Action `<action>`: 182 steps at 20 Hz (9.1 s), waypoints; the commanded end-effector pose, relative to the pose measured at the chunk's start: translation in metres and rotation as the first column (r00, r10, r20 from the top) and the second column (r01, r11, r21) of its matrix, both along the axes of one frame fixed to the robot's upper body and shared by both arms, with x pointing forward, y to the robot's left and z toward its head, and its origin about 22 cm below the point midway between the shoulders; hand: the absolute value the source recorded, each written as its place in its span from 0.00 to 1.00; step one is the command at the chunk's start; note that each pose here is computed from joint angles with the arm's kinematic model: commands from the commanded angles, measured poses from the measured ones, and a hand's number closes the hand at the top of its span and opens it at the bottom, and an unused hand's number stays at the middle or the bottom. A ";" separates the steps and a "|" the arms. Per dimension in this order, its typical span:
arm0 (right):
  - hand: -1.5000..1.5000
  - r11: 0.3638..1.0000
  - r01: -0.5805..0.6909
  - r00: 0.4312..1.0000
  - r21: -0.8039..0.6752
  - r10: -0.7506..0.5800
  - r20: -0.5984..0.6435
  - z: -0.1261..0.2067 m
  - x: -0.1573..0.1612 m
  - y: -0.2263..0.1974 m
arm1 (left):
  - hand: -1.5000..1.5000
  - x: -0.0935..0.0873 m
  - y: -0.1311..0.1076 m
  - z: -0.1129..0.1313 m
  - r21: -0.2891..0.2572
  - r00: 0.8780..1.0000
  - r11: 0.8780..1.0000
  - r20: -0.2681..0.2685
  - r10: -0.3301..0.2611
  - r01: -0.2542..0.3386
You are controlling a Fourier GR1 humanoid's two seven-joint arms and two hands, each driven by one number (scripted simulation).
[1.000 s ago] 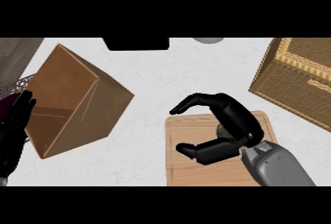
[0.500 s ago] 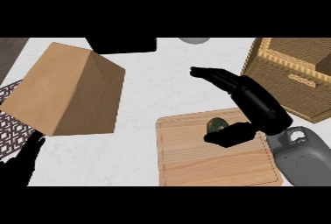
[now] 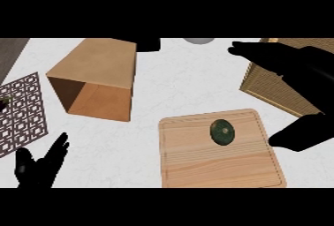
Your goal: Pick the squash from the cutting board and place it in the basket
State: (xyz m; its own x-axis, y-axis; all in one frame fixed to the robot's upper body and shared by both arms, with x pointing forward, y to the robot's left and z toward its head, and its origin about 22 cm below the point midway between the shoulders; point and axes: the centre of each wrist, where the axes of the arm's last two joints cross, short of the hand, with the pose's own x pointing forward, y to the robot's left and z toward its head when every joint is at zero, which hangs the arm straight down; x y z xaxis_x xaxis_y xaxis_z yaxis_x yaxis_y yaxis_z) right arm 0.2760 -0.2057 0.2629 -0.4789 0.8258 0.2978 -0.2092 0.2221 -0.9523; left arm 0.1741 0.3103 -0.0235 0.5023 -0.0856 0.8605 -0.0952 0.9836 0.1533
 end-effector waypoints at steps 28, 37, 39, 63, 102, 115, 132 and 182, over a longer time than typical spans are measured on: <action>0.00 0.985 0.012 0.972 -0.175 -0.053 -0.231 -0.050 -0.025 -0.014 | 0.50 0.014 -0.009 -0.029 -0.019 0.999 0.999 -0.024 -0.027 0.027; 0.00 0.970 0.022 0.963 -0.243 -0.085 -0.256 -0.111 -0.017 0.001 | 0.50 0.024 -0.020 -0.017 -0.009 0.998 0.999 -0.035 -0.044 0.044; 0.00 0.970 0.018 0.966 -0.243 -0.080 -0.245 -0.125 0.000 -0.011 | 0.50 0.018 -0.014 -0.016 -0.019 0.998 0.999 -0.035 -0.043 0.042; 0.00 0.965 0.027 0.969 -0.261 -0.090 -0.232 -0.186 0.021 0.006 | 0.50 0.014 -0.017 -0.034 0.001 0.998 0.999 -0.042 -0.041 0.041; 1.00 0.832 0.436 0.841 -0.345 -0.513 -0.174 -0.245 0.055 0.046 | 0.50 0.027 -0.015 -0.024 -0.012 0.999 0.999 -0.021 -0.050 0.050; 1.00 0.380 0.808 0.486 0.449 -0.862 -0.146 -0.118 0.099 0.082 | 0.50 0.039 -0.022 -0.016 -0.022 0.996 0.996 -0.019 -0.088 0.088; 1.00 0.128 0.734 0.195 0.667 -0.980 -0.027 0.042 0.110 0.061 | 0.50 0.023 -0.017 -0.027 0.002 0.998 0.999 -0.048 -0.035 0.035; 0.00 -0.007 0.841 0.004 0.542 -1.000 -0.020 -0.100 0.120 -0.212 | 0.50 0.030 -0.031 -0.022 -0.002 0.998 0.999 -0.042 -0.048 0.048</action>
